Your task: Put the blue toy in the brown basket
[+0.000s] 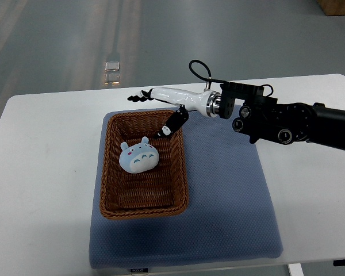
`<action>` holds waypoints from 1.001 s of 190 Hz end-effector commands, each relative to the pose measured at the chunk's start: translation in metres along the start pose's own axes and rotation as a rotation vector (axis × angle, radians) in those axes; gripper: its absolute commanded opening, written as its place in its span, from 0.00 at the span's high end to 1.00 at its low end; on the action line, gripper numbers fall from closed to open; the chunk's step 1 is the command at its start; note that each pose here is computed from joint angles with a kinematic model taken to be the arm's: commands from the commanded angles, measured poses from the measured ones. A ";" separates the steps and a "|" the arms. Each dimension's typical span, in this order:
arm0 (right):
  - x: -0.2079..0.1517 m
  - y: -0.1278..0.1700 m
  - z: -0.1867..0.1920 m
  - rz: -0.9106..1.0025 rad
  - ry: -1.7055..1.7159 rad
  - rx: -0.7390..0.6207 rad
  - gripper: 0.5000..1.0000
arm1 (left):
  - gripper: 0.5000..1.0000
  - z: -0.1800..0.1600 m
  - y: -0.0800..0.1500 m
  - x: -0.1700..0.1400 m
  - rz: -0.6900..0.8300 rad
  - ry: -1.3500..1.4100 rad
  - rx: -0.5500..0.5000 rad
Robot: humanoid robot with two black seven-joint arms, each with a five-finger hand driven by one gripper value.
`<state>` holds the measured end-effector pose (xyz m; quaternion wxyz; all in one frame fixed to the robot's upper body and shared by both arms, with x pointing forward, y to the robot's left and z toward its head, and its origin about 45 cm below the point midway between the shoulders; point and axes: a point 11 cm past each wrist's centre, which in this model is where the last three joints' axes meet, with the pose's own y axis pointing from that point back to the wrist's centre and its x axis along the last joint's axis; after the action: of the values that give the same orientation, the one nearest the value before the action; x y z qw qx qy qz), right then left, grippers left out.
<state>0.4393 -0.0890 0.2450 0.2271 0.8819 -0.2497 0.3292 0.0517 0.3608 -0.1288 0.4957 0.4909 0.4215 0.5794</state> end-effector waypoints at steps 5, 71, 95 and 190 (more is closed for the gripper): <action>0.028 0.026 0.030 0.149 -0.152 -0.045 0.20 | 0.00 0.000 0.000 0.000 0.001 0.002 -0.001; 0.023 0.114 0.132 0.576 -0.667 -0.205 0.20 | 0.00 -0.001 0.000 0.000 0.002 0.003 0.001; 0.014 0.130 0.150 0.670 -0.812 -0.235 0.20 | 0.00 -0.001 0.000 0.000 0.002 0.003 0.001; 0.002 0.143 0.167 0.795 -1.073 -0.248 0.20 | 0.00 -0.001 0.000 0.000 0.002 0.005 0.001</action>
<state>0.4343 -0.2944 0.1664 0.0359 0.7320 -0.6683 -0.1274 0.0509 0.3609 -0.1289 0.4947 0.4900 0.4225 0.5802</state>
